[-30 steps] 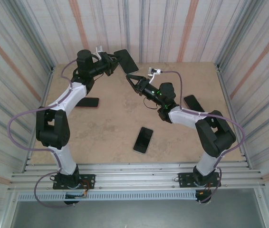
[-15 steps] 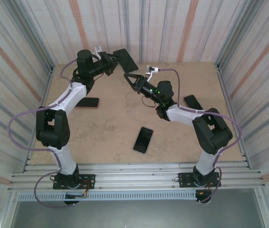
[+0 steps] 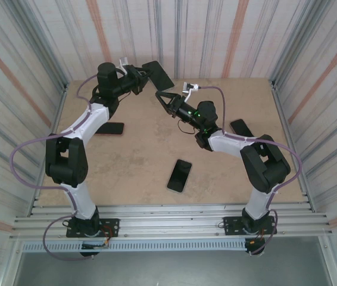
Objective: Take the phone out of the phone case
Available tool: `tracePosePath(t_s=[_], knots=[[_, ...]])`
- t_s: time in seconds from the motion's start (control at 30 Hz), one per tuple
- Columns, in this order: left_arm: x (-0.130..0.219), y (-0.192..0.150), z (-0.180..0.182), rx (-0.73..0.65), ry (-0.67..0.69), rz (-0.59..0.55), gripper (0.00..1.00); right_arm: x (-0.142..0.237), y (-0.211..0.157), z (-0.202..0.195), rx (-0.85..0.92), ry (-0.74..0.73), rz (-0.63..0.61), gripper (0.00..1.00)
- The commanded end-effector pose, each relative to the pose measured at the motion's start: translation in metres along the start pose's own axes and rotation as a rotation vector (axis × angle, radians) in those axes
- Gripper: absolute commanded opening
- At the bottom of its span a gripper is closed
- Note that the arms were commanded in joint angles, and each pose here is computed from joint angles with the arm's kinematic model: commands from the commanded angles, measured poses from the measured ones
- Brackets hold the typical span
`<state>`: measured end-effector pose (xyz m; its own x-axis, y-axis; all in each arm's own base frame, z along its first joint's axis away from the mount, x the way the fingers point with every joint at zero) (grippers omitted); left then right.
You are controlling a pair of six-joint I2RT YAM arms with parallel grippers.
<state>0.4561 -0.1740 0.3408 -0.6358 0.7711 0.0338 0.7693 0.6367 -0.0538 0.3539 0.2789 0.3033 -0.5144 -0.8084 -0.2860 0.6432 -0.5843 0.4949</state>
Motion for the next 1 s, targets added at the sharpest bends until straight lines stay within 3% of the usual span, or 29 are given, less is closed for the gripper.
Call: tracePosePath(t_s=[0.0, 0.33, 0.97], knots=[[0.01, -0.023, -0.039, -0.085, -0.1, 0.068, 0.0, 0.001, 0.013, -0.013, -0.026, -0.043, -0.054, 0.23], [0.012, -0.024, -0.042, -0.102, -0.095, 0.066, 0.0, 0.005, 0.012, -0.02, -0.053, -0.076, -0.055, 0.28], [0.01, -0.022, -0.035, -0.102, -0.06, 0.04, 0.0, -0.002, 0.008, -0.012, -0.017, -0.04, -0.014, 0.26]])
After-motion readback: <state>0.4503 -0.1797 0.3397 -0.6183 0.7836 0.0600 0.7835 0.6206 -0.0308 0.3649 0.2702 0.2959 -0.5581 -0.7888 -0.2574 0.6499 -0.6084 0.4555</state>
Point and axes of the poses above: each hand's point on the last joint's axis, 136 mm out from that joint toward the fingers, its own x axis back along the fingers, its own z axis along the line the jaws close on, y = z × x, the point moved 8 cm from there along x, back along the fingers, and after that the axes turned 11 degrees about x, right-handed, at the moved point
